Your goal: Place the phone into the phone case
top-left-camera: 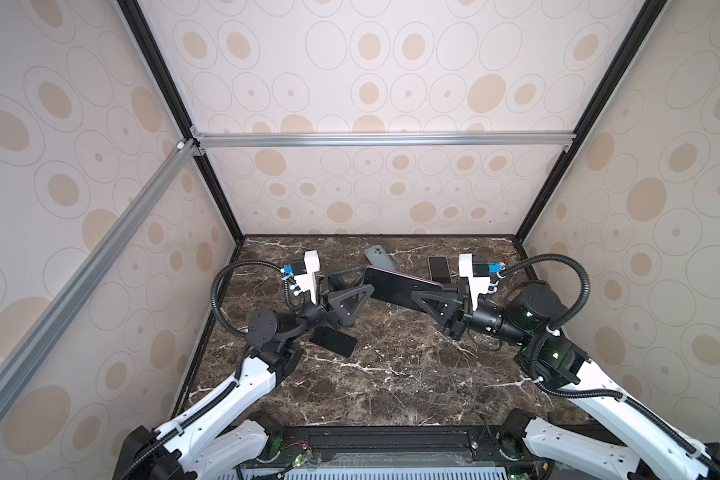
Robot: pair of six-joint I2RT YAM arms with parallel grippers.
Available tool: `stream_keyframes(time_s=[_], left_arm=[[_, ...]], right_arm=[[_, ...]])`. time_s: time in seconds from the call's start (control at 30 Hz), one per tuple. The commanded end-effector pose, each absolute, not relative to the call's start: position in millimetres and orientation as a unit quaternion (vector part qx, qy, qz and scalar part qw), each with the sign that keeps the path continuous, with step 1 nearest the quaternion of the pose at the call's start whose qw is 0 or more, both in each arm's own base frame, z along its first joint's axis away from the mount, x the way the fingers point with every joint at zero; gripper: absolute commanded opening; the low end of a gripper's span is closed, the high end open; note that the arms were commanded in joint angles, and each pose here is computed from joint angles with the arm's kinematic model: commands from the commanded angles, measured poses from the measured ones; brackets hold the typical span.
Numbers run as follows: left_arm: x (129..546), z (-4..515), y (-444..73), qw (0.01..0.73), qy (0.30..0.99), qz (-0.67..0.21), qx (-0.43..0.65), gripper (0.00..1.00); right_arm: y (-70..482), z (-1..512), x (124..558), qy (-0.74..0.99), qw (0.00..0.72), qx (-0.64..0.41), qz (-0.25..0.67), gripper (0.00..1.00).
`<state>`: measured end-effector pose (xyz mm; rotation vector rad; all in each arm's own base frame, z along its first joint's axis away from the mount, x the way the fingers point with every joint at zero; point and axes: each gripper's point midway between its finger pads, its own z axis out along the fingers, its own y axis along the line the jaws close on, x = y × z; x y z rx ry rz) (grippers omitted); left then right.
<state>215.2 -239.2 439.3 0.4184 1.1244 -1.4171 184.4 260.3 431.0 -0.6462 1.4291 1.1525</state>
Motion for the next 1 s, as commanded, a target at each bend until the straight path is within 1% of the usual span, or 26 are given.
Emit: stream_keyframes(time_s=[0.0, 0.03, 0.17, 0.23, 0.33, 0.4, 0.5, 0.63, 0.73, 0.83, 0.97], left_arm=[[266.3, 406.4, -218.1, 0.658, 0.589, -0.454, 0.12, 0.7], [277.9, 393.6, -210.5, 0.661, 0.614, -0.42, 0.098, 0.74], [311.6, 338.5, -191.7, 0.647, 0.699, -0.297, 0.064, 0.74], [326.3, 303.3, -187.2, 0.619, 0.747, -0.229, 0.074, 0.74], [344.9, 251.6, -188.8, 0.568, 0.801, -0.151, 0.109, 0.73], [354.0, 220.0, -188.6, 0.533, 0.829, -0.115, 0.123, 0.73], [361.3, 183.1, -195.7, 0.484, 0.856, -0.089, 0.159, 0.71], [366.2, 140.9, -203.1, 0.42, 0.885, -0.072, 0.187, 0.66], [365.4, 111.7, -207.4, 0.381, 0.9, -0.072, 0.199, 0.66], [364.0, 90.0, -211.7, 0.349, 0.91, -0.071, 0.214, 0.65], [362.7, 64.8, -209.4, 0.304, 0.925, -0.052, 0.223, 0.59]], right_arm=[[219.8, 424.0, 221.8, 0.659, 0.622, -0.172, 0.386, 0.0], [212.7, 414.9, 229.0, 0.676, 0.622, -0.152, 0.364, 0.0], [200.6, 394.6, 239.0, 0.707, 0.616, -0.125, 0.325, 0.0], [198.7, 389.1, 239.6, 0.714, 0.613, -0.124, 0.316, 0.0], [191.9, 381.6, 242.0, 0.725, 0.612, -0.119, 0.294, 0.0], [186.5, 377.1, 243.2, 0.731, 0.612, -0.113, 0.279, 0.0], [179.0, 375.1, 242.3, 0.732, 0.618, -0.109, 0.265, 0.0], [170.8, 371.9, 239.8, 0.734, 0.622, -0.105, 0.252, 0.0], [168.3, 367.5, 239.0, 0.737, 0.621, -0.103, 0.248, 0.0], [167.9, 364.0, 237.3, 0.74, 0.616, -0.107, 0.246, 0.0], [165.2, 359.5, 234.7, 0.741, 0.617, -0.109, 0.243, 0.0]])
